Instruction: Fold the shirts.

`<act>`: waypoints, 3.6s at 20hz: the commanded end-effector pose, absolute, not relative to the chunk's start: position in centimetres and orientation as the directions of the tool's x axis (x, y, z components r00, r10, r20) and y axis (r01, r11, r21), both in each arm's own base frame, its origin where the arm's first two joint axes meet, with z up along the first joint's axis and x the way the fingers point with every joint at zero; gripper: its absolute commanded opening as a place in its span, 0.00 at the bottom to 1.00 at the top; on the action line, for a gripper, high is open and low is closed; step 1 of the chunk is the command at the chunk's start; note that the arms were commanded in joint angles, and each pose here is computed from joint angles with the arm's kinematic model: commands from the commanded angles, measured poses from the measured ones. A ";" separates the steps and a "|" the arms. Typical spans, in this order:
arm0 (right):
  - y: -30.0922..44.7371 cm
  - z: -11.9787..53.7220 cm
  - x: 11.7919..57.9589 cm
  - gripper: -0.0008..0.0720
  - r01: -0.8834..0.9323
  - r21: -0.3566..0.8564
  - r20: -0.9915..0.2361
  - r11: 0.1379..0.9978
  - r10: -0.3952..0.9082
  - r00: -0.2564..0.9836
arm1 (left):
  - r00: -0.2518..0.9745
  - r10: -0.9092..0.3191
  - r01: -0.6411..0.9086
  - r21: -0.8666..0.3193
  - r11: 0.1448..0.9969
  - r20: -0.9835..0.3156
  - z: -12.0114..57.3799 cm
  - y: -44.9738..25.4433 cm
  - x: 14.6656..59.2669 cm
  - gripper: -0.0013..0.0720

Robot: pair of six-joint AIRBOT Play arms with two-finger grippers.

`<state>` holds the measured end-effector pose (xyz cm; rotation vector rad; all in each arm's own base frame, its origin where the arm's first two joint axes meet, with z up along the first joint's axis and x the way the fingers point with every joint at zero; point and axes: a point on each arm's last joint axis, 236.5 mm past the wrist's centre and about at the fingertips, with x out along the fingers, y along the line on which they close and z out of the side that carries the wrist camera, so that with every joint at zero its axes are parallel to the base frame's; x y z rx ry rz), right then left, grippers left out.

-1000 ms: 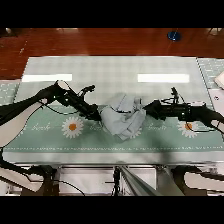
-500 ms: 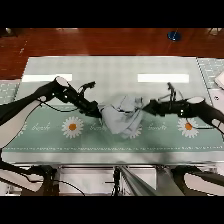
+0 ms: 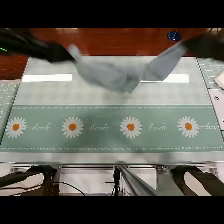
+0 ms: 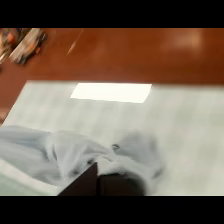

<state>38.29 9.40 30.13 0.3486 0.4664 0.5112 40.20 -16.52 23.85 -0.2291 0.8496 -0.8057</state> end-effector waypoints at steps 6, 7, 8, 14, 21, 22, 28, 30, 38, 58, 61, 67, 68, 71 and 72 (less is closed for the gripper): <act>8.5 44.8 27.2 0.03 -0.398 0.212 -0.193 0.893 0.437 0.879 | 0.851 -0.501 0.503 -0.025 0.864 -0.159 48.8 -10.7 26.9 0.05; 8.8 45.4 25.9 0.03 -0.400 0.202 -0.189 0.894 0.436 0.880 | 0.863 -0.485 0.488 -0.011 0.873 -0.141 49.4 -10.6 25.4 0.05; 9.1 46.1 25.1 0.03 -0.400 0.203 -0.182 0.894 0.436 0.882 | 0.873 -0.474 0.478 0.002 0.878 -0.116 50.2 -10.7 23.7 0.05; 10.0 48.6 21.6 0.03 -0.397 0.194 -0.150 0.897 0.427 0.892 | 0.879 -0.475 0.476 0.023 0.879 -0.044 51.9 -11.7 17.8 0.05; 6.7 44.0 20.6 0.03 -0.234 0.163 -0.367 0.958 0.279 0.887 | 0.850 -0.479 0.477 -0.069 0.876 -0.219 47.3 -11.8 17.5 0.05; 5.3 41.9 20.6 0.03 -0.181 0.145 -0.454 0.973 0.228 0.861 | 0.834 -0.480 0.473 -0.095 0.876 -0.273 45.6 -11.6 18.3 0.05; 3.3 33.1 24.1 0.03 -0.141 0.199 -0.717 0.970 0.242 0.654 | 0.667 -0.512 0.390 -0.332 0.859 -0.541 33.1 -10.6 24.7 0.05; 2.9 29.2 26.4 0.03 -0.137 0.249 -0.781 0.959 0.283 0.556 | 0.616 -0.530 0.353 -0.397 0.847 -0.583 28.7 -10.7 26.9 0.05; 2.3 16.3 37.6 0.03 -0.093 0.438 -0.814 0.894 0.439 0.380 | 0.610 -0.511 0.212 -0.497 0.842 -0.606 16.3 -11.1 38.3 0.05; 2.3 5.7 49.9 0.03 -0.087 0.298 -0.824 0.951 0.302 0.479 | 0.509 -0.478 0.025 -0.542 0.840 -0.716 2.2 -9.8 45.8 0.06; 2.8 5.6 49.6 0.03 -0.098 0.301 -0.830 0.948 0.312 0.463 | 0.516 -0.473 0.053 -0.524 0.850 -0.714 2.2 -9.7 46.0 0.06; 3.8 5.5 49.2 0.03 -0.129 0.302 -0.833 0.944 0.328 0.445 | 0.472 -0.496 0.087 -0.522 0.849 -0.729 0.9 -11.8 45.5 0.06; 3.8 5.5 49.1 0.03 -0.129 0.303 -0.835 0.944 0.329 0.442 | 0.462 -0.499 0.088 -0.522 0.848 -0.733 0.5 -12.1 45.5 0.06; 3.8 5.4 48.9 0.03 -0.131 0.302 -0.840 0.944 0.329 0.432 | 0.445 -0.501 0.088 -0.521 0.849 -0.742 -0.5 -12.3 45.4 0.14; 3.8 5.4 48.9 0.03 -0.131 0.303 -0.839 0.944 0.329 0.433 | 0.446 -0.500 0.099 -0.515 0.852 -0.742 -0.5 -12.2 45.5 0.27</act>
